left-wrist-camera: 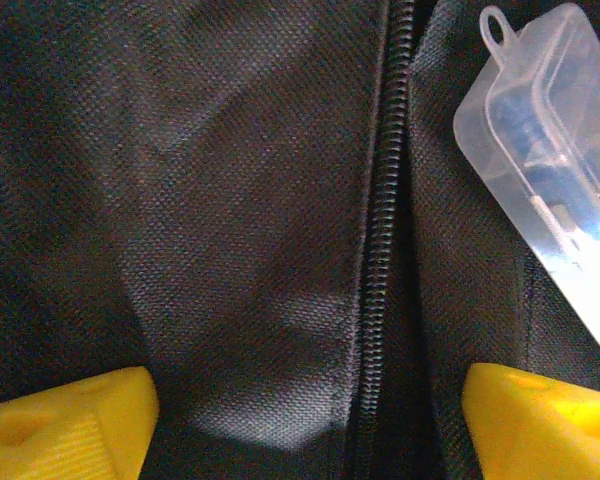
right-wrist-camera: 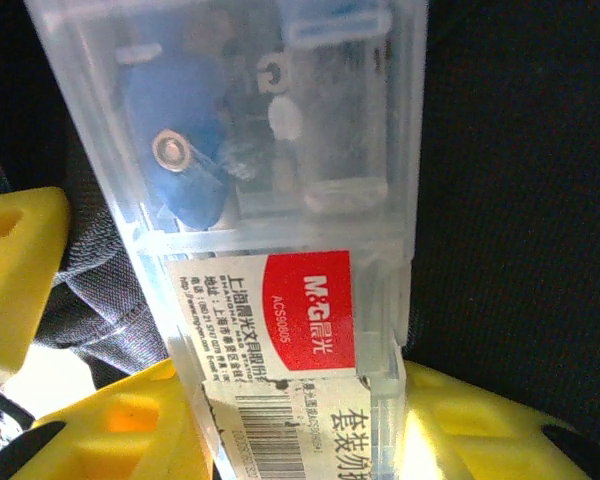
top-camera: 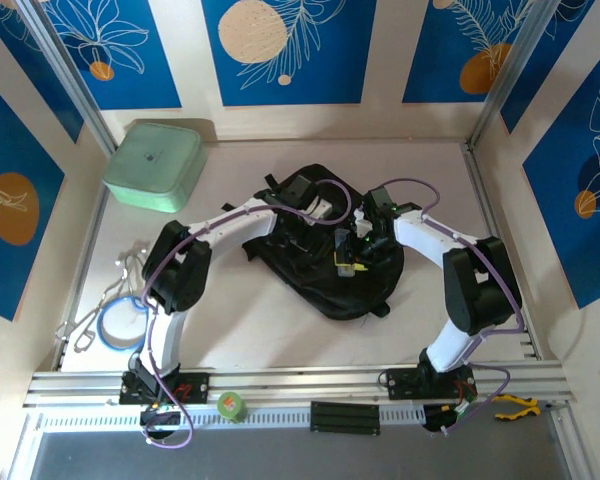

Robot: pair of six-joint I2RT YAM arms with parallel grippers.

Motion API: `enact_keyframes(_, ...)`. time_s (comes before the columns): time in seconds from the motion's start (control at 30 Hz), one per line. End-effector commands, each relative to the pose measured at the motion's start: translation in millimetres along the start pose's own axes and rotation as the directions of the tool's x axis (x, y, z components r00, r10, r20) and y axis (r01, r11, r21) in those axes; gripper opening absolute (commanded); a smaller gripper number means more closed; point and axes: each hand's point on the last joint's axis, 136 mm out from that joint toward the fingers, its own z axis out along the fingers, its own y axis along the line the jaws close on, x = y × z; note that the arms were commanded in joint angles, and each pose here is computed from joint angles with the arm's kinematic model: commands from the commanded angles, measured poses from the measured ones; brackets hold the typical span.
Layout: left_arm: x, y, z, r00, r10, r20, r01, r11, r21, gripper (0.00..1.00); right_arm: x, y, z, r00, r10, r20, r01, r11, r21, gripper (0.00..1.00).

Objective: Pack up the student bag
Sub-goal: Open the student bag at the center of the table.

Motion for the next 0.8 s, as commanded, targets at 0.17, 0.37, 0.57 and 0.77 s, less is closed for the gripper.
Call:
enact_keyframes(0.17, 38, 25, 30, 0.985, -0.038, -0.167, 0.017, 0.992, -0.128, 0.64, 10, -11, -2, 0.998, 0.063, -0.026, -0.063, 0.998, 0.024, 0.21)
enact_keyframes(0.37, 26, 26, 28, 0.986, -0.114, -0.126, 0.098, 0.988, -0.121, 0.42, 11, -12, -3, 0.998, 0.058, -0.019, -0.058, 0.998, 0.025, 0.21)
enact_keyframes(0.57, 18, 21, 21, 0.987, -0.125, -0.106, 0.115, 0.989, -0.093, 0.26, 10, -10, -4, 0.999, 0.048, -0.01, -0.048, 0.999, 0.018, 0.21)
enact_keyframes(0.77, -1, 8, -1, 0.992, -0.117, -0.037, 0.116, 0.993, -0.017, 0.1, 9, -5, -7, 1.0, 0.025, -0.001, -0.025, 1.0, 0.011, 0.21)
